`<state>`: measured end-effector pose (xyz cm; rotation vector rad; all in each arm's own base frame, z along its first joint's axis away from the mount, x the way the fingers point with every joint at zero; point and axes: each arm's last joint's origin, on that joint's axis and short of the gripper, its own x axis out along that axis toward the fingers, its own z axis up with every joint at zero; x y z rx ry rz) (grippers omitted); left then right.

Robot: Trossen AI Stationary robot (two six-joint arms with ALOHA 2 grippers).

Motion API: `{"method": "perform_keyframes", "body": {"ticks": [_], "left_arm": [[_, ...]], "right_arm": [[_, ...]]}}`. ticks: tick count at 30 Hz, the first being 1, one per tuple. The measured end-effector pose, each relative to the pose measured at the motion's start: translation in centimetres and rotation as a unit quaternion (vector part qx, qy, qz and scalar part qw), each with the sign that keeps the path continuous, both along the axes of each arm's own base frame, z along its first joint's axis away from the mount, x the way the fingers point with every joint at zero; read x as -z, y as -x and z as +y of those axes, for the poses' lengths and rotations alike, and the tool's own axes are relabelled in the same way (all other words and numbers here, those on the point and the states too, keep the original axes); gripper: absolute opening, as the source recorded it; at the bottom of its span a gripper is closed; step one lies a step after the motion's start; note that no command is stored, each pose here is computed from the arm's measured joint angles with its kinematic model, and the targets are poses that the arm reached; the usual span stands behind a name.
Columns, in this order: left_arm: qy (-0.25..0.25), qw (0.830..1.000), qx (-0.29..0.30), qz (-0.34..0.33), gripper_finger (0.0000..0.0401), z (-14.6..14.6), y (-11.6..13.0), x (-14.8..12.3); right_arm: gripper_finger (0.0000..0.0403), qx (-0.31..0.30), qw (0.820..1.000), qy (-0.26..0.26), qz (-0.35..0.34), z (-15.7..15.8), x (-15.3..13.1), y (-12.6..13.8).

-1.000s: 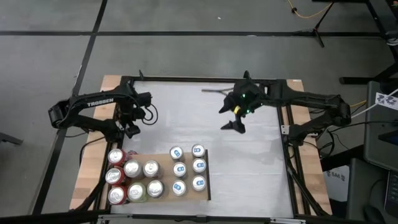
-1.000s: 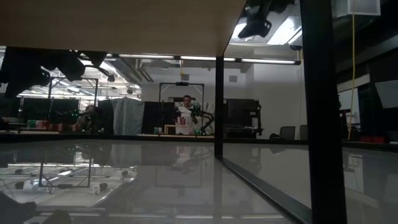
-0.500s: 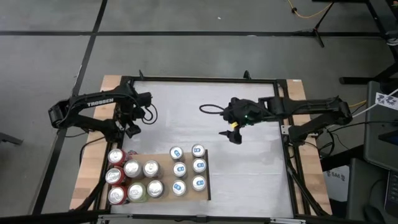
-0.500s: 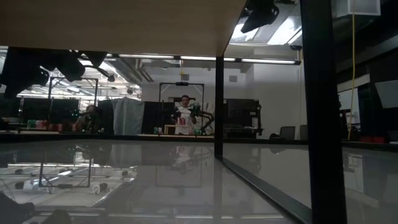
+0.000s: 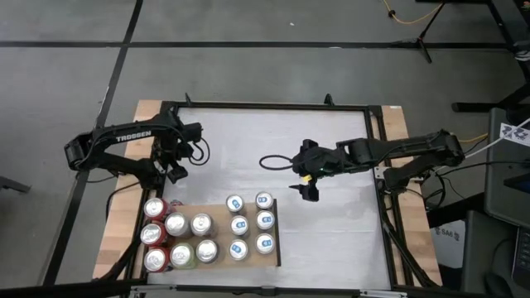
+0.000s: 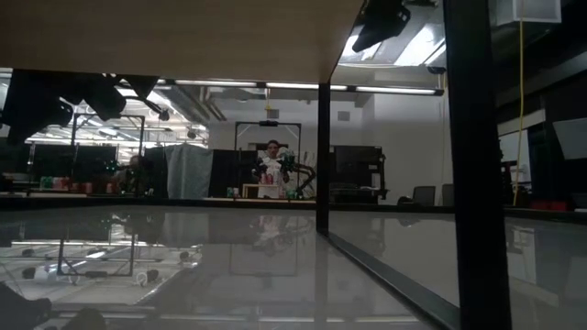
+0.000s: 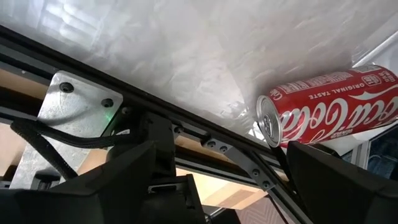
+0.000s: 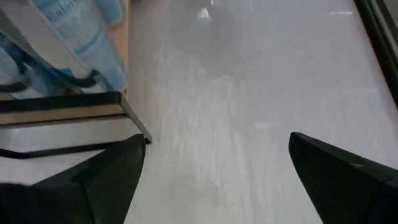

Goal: Place canned beverage on shelf
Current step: Put the red soda can on the shelf aligned with the silver soda cans

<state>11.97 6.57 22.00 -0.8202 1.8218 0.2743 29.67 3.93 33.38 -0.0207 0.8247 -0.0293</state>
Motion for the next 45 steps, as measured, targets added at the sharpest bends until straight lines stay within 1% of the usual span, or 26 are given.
{"method": "perform_keyframes", "body": {"ticks": [2,6,16,19,21,25,27,29,33,36,38,41,45], "left_arm": [[-0.006,1.000,-0.003,0.004,0.0353,0.0,0.0,0.0],[-0.038,0.999,-0.010,0.016,0.0353,0.2,0.0,0.5],[-0.035,0.999,-0.012,0.016,0.0353,0.2,0.0,0.5],[-0.029,0.999,-0.013,0.017,0.0353,0.2,0.0,0.3],[-0.015,1.000,-0.020,0.008,0.0353,0.1,-0.1,0.0],[0.028,0.998,-0.043,-0.034,0.0353,0.1,-0.7,-0.7],[0.031,0.997,-0.045,-0.051,0.0353,0.2,-1.0,-1.3],[0.017,0.996,-0.023,-0.080,0.0353,0.5,-1.4,-2.0],[-0.056,0.990,0.009,-0.129,0.0353,1.5,-2.5,-4.0],[-0.088,0.985,0.017,-0.146,0.0353,1.8,-2.9,-5.9],[-0.089,0.984,0.009,-0.154,0.0353,1.8,-2.9,-7.3],[-0.066,0.985,-0.034,-0.159,0.0353,1.5,-2.8,-8.5],[0.002,0.978,-0.122,-0.169,0.0353,0.9,-3.1,-8.9]], "right_arm": [[0.0386,0.000,1.000,0.001,0.006,0.0,0.2,-0.1],[0.0386,0.001,1.000,0.002,0.012,0.0,0.5,-0.3],[0.0386,-0.001,1.000,-0.002,0.016,0.1,0.8,-0.6],[0.0386,0.000,1.000,-0.004,0.014,0.1,0.8,-0.6],[0.0386,0.008,1.000,-0.012,0.015,0.1,0.8,-0.6],[0.0386,0.025,0.999,-0.028,0.014,0.1,0.8,-0.6],[0.0386,0.025,0.999,-0.027,0.014,0.1,0.8,-0.6],[0.0386,0.031,0.999,-0.021,0.013,0.0,0.8,-0.6],[0.0386,0.050,0.999,-0.002,0.009,-0.1,0.7,-0.6],[0.0386,0.053,0.999,-0.002,0.009,-0.3,0.7,-0.6],[0.0386,0.054,0.999,-0.002,0.009,-0.4,0.7,-0.6],[0.0386,0.056,0.998,-0.002,0.009,-0.5,0.7,-0.6],[0.0386,0.056,0.998,0.000,0.015,-0.5,1.0,-0.8]]}}
